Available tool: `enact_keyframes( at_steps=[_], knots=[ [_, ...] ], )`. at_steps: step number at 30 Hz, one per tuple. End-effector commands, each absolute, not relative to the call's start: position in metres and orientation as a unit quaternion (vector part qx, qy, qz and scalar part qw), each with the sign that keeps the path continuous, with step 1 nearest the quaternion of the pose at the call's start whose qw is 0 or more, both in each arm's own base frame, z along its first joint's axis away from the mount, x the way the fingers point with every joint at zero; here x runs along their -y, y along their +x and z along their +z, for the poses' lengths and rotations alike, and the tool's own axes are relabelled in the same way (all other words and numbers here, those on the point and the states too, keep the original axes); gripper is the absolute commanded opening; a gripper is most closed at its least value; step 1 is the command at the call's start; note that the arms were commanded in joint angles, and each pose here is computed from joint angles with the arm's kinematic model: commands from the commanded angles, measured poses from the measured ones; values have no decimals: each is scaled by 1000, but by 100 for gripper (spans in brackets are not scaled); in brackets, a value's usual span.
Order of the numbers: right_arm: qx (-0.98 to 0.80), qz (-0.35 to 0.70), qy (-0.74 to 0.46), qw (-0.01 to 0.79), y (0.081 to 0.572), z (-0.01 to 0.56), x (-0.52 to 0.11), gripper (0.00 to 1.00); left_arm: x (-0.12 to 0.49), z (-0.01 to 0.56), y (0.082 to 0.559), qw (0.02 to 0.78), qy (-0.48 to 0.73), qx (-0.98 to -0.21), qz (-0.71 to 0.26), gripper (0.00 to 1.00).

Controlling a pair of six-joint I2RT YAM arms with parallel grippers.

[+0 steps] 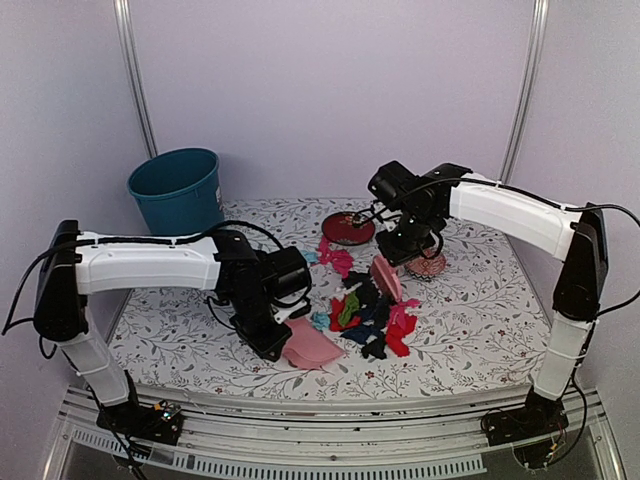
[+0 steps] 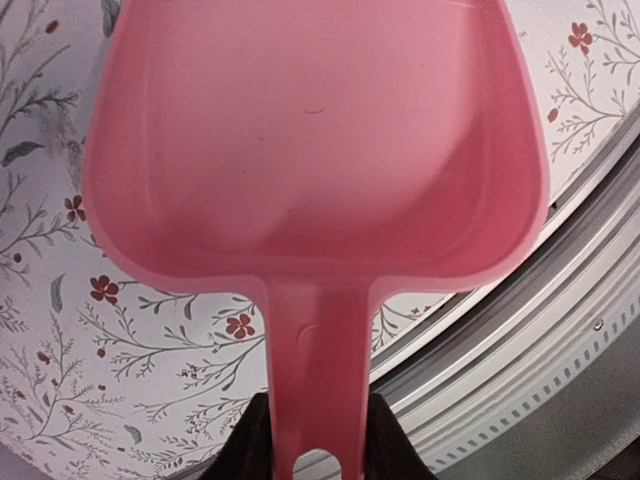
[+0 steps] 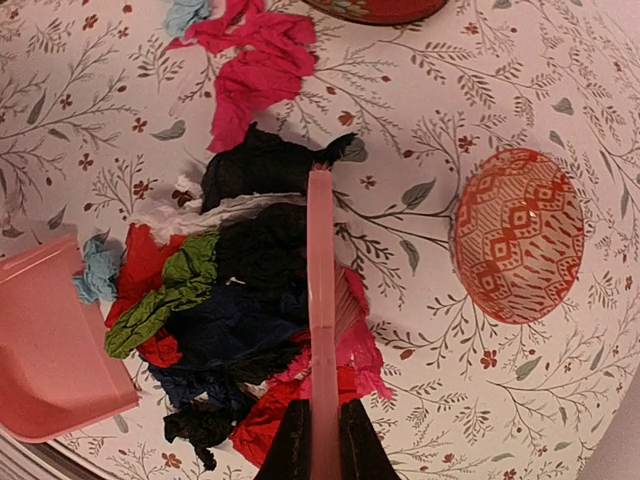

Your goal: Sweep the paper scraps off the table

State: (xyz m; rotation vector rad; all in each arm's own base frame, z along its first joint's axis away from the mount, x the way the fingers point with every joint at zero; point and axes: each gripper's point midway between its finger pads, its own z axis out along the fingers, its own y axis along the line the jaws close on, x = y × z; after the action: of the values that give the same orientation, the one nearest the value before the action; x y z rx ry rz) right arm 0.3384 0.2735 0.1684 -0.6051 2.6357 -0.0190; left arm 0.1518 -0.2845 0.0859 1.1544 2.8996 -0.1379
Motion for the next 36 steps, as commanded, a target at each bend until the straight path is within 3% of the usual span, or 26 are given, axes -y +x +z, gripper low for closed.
enact_keyframes(
  at_steps=[1, 10, 20, 29, 36],
  knots=[
    [-927, 68, -310, 198, 314, 161, -330, 2, 301, 76, 170, 30, 381, -923, -52, 5],
    [-900, 138, -375, 172, 266, 171, -373, 2, 330, 67, 199, 81, 375, -921, -68, 4],
    [-889, 187, -356, 219, 260, 243, -375, 2, 318, 77, 206, 157, 351, -920, -74, 4],
    [-904, 178, -294, 253, 242, 305, -326, 2, 290, 94, 191, 217, 323, -916, -104, 5],
    [-949, 91, -234, 190, 226, 255, -260, 2, 279, 96, 159, 175, 339, -920, -92, 5]
  ],
)
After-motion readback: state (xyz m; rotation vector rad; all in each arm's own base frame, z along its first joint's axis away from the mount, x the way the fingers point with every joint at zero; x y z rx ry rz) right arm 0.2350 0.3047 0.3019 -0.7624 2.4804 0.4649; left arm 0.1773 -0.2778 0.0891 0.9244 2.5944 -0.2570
